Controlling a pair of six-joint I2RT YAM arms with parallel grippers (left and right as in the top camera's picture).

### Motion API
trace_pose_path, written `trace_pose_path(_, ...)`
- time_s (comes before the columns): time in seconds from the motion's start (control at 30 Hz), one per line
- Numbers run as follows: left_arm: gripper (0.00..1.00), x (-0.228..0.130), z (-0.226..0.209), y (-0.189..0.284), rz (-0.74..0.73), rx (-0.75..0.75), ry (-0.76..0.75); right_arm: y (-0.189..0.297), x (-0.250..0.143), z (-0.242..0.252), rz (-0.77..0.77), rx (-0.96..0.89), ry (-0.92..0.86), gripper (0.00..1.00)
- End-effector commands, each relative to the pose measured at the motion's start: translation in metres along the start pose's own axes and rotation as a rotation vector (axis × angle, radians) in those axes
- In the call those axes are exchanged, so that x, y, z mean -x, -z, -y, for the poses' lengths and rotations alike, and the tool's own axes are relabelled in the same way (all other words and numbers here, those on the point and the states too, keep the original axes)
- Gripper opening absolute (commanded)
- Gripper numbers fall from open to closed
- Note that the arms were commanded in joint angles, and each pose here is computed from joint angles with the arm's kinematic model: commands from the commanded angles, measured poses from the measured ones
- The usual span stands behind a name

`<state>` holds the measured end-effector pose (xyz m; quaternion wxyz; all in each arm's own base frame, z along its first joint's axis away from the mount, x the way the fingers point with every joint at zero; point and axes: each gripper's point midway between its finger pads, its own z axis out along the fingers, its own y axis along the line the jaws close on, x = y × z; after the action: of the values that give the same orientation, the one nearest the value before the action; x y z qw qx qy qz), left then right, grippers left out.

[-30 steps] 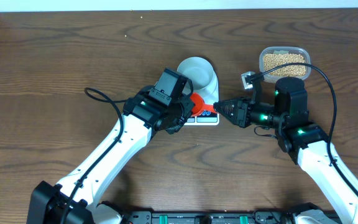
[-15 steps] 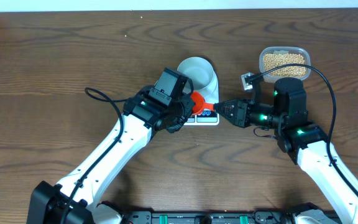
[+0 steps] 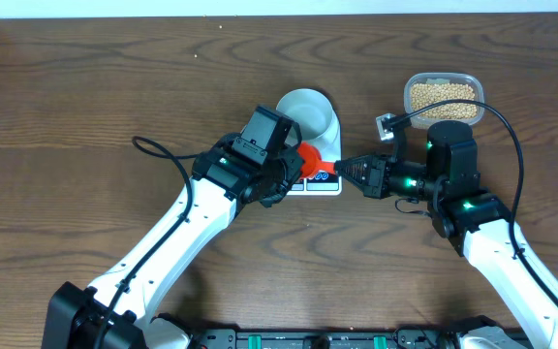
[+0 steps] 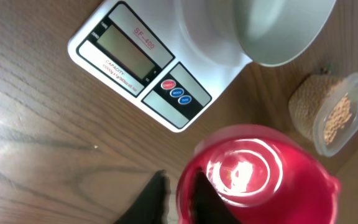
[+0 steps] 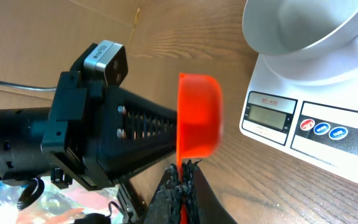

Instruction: Scoop item into bowl and weigh 50g on scale

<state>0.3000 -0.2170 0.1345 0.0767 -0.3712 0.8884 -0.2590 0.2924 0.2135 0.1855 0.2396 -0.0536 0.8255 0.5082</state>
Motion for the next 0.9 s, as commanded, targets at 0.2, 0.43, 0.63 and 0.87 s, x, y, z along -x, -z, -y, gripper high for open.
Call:
trace_pose_path(0.2, 0.87, 0.015, -0.004, -0.001, 0.087, 0.024, 0.005, -0.001, 0.013, -0.006, 0.039, 0.004, 0.049, 0.01)
trace_pose_path(0.43, 0.93, 0.039, -0.009, 0.003, 0.232, 0.051, 0.002, 0.007, 0.038, 0.013, 0.149, -0.1, 0.111, 0.01)
trace_pose_path(0.63, 0.93, 0.059, -0.012, 0.009, 0.348, 0.072, 0.001, 0.017, 0.052, 0.031, 0.219, -0.198, 0.132, 0.01)
trace_pose_path(0.87, 0.92, 0.091, -0.015, 0.025, 0.547, 0.146, -0.164, 0.028, 0.063, 0.041, 0.256, -0.224, 0.123, 0.01)
